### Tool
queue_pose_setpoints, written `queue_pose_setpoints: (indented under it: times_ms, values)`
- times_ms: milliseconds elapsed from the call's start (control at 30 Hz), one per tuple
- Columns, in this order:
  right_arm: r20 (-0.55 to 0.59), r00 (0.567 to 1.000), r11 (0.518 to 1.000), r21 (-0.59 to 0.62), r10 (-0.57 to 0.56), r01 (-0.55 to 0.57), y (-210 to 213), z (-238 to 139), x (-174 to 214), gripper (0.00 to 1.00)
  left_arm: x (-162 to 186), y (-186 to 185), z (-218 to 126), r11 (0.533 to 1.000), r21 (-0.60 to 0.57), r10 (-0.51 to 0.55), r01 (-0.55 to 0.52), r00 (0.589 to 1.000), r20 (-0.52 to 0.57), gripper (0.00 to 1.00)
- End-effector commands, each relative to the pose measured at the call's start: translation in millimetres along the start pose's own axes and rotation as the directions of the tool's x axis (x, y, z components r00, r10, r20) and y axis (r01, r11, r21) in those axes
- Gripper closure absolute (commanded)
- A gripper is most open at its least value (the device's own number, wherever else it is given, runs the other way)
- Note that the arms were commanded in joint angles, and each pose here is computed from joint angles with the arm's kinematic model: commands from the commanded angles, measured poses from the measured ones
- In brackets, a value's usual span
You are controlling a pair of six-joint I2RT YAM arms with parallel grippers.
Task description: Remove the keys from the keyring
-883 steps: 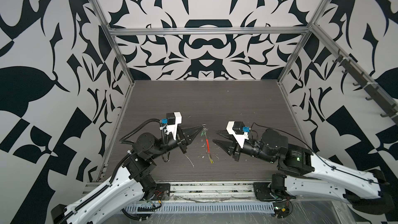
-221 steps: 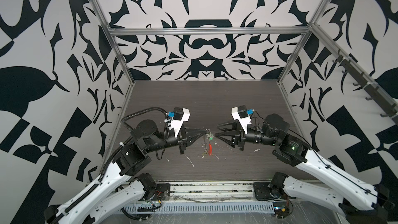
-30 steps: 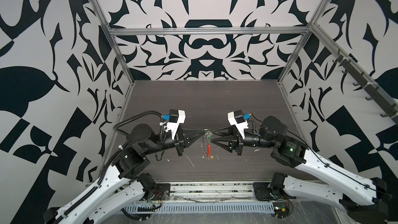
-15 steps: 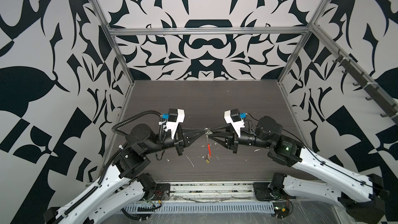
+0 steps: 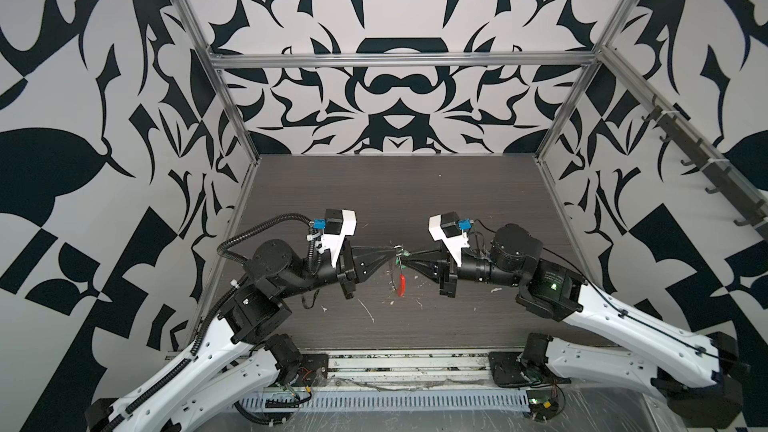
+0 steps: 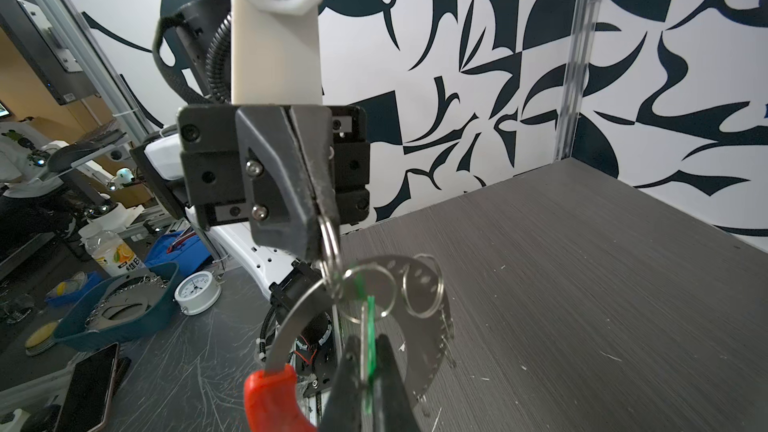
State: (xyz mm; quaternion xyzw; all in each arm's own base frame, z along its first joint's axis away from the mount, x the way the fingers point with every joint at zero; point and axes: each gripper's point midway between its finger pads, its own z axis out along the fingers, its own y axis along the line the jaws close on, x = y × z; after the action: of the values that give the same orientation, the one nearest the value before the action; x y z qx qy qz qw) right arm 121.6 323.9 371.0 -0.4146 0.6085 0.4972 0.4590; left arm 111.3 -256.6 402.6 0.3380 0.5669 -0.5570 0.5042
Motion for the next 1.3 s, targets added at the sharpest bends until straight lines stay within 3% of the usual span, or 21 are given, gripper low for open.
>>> queue_pose_setpoints:
  times_ms: [0,500,867,1133,1200,1267]
  values:
    - [0.026,0.999,0.999,0.004,-0.045,0.045,7.4,-3.0,-18.9,1.0,-12.8,-0.1,-4.4,1.0,-0.018,0.025,-0.024,0.997,0.07,1.0]
    - [-0.118,0.991,0.997,-0.054,-0.058,0.052,19.1,22.0,8.3,1.0,-21.2,0.4,-5.1,0.999,-0.017,0.034,-0.032,0.991,0.132,1.0]
    - [-0.108,0.991,0.991,-0.119,-0.073,0.06,27.3,37.5,5.4,1.0,-14.4,5.2,0.3,1.0,-0.013,0.016,-0.015,0.993,0.121,1.0]
    - [-0.084,0.995,0.998,-0.036,-0.054,0.051,17.8,22.6,6.1,1.0,-14.4,-1.9,-6.3,0.999,-0.004,0.034,-0.034,0.994,0.104,1.0]
    - [-0.07,0.997,0.999,-0.008,-0.045,0.045,15.1,15.3,6.1,0.95,-13.6,-3.8,-8.2,0.999,-0.002,0.041,-0.041,0.995,0.096,1.0]
    - [-0.054,0.998,0.999,0.015,-0.043,0.044,13.6,6.8,5.8,0.84,-13.6,-5.3,-10.3,0.999,-0.001,0.048,-0.048,0.994,0.095,1.0]
